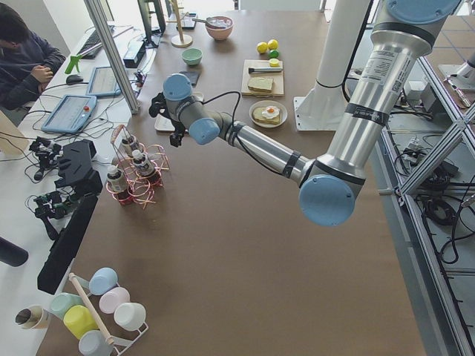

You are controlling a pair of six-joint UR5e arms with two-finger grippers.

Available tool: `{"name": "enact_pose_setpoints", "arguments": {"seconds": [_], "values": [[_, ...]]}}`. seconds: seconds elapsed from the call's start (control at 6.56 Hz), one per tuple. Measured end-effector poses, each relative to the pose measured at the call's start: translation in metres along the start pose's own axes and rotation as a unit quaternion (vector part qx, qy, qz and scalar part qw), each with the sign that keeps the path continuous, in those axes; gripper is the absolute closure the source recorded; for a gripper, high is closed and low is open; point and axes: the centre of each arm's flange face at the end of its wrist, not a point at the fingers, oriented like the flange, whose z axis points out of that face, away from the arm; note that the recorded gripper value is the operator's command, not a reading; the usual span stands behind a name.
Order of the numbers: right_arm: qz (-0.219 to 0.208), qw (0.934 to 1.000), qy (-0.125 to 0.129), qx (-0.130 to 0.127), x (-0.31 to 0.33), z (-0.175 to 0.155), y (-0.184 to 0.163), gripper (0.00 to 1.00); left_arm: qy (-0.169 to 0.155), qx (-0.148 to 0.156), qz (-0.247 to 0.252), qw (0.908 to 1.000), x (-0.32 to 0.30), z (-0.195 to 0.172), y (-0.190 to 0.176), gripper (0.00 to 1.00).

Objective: Make sandwich and place on tray
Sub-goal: 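Move the left arm above the tray while the right gripper reaches the bread slice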

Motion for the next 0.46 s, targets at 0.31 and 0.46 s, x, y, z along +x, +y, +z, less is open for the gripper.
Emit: {"name": "enact_pose_setpoints", "arguments": {"seconds": [0.31,0.46], "values": [[0.072,0.9967,-0.022,0.030,-0.068,0.034,-0.003,0.01,-0.015,0.008,-0.036,0.9992,0.100,0.074,0.023,0.01],[0.103,0.9932,-0.035,0.041,-0.111,0.061,0.004,0.01,-0.004,0.004,-0.058,0.9983,0.141,0.094,0.034,0.01]]}}
